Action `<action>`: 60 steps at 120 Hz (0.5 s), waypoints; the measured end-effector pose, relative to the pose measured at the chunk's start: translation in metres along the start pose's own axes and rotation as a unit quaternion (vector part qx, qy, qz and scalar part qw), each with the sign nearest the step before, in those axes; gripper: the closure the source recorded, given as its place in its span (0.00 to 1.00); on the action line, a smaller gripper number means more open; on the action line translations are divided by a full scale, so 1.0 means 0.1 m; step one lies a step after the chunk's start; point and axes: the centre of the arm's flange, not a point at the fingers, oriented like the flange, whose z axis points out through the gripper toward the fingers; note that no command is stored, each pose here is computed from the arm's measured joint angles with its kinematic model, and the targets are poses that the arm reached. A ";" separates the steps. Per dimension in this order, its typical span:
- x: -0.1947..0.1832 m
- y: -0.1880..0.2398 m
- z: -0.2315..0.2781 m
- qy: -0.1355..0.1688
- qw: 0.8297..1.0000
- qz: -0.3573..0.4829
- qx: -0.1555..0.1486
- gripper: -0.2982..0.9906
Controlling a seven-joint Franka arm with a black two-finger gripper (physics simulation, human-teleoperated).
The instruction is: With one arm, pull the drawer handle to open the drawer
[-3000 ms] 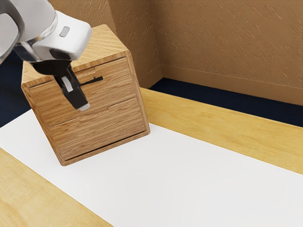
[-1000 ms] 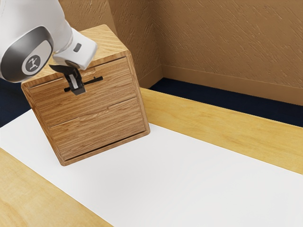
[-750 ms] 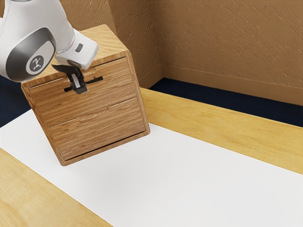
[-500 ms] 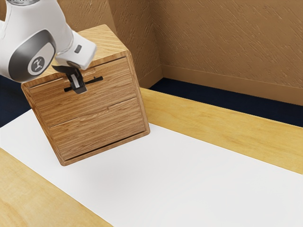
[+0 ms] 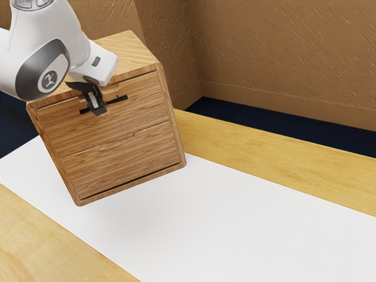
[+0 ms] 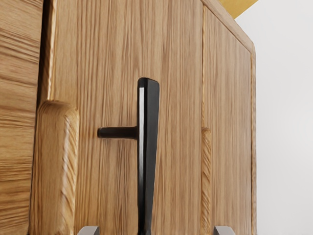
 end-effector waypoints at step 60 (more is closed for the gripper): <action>0.03 0.00 0.11 0.000 1.000 0.006 -0.005 0.64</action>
